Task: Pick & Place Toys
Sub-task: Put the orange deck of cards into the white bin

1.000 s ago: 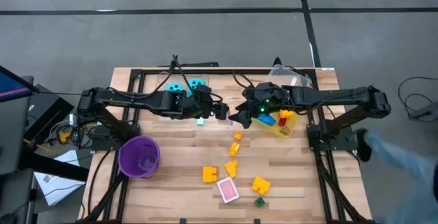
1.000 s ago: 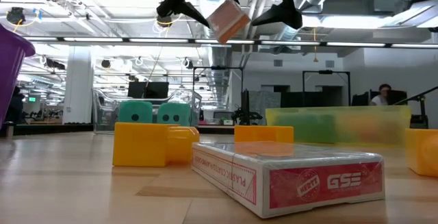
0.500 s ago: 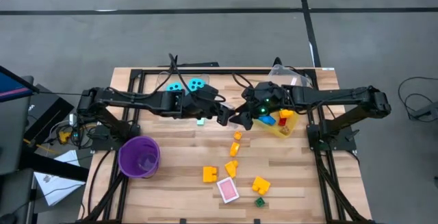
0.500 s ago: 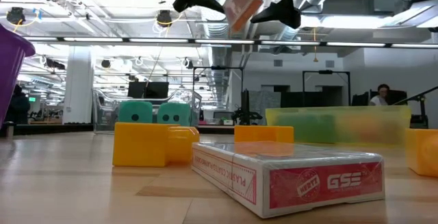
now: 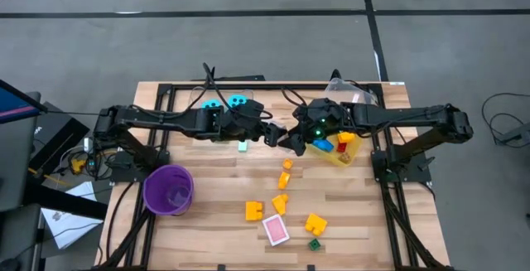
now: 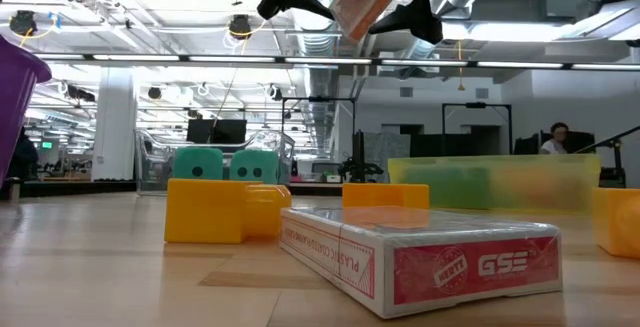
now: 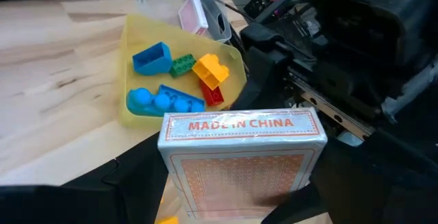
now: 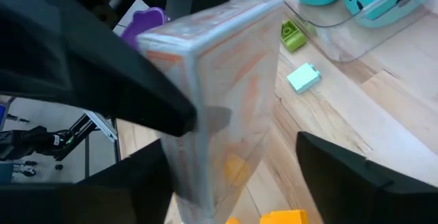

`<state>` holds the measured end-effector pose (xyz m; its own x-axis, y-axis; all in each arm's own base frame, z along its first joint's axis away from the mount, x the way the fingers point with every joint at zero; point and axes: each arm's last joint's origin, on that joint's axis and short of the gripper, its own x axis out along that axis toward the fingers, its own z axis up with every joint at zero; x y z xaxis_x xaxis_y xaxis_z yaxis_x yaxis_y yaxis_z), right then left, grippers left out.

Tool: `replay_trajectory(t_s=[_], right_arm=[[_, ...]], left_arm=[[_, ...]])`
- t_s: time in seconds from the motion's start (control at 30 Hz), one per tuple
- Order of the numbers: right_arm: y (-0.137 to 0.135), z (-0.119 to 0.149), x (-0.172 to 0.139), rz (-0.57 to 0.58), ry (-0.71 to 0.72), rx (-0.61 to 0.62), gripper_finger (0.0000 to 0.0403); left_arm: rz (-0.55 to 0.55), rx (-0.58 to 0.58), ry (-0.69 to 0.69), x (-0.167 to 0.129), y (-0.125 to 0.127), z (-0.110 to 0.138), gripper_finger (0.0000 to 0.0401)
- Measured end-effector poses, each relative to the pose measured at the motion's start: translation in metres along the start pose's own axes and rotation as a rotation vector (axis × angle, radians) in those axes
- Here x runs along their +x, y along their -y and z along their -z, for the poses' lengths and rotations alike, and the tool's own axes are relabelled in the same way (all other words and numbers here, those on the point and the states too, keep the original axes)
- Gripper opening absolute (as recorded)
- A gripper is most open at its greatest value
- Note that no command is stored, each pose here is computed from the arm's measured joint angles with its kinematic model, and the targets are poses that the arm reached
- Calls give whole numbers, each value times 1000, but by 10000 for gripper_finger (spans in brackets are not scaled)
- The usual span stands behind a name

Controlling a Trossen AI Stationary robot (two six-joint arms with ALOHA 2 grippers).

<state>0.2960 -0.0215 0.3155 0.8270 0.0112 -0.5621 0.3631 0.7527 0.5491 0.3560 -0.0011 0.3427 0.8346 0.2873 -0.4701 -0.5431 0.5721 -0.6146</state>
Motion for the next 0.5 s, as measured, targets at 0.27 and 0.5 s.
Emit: replay_trajectory(t_s=[0.27, 0.5], right_arm=[[-2, -3, 0, -25, 25, -3, 149], [-1, -2, 0, -19, 22, 14, 73]], left_arm=[[1, -32, -19, 0, -1, 1, 303], [-12, -61, -28, -1, -2, 1, 329]])
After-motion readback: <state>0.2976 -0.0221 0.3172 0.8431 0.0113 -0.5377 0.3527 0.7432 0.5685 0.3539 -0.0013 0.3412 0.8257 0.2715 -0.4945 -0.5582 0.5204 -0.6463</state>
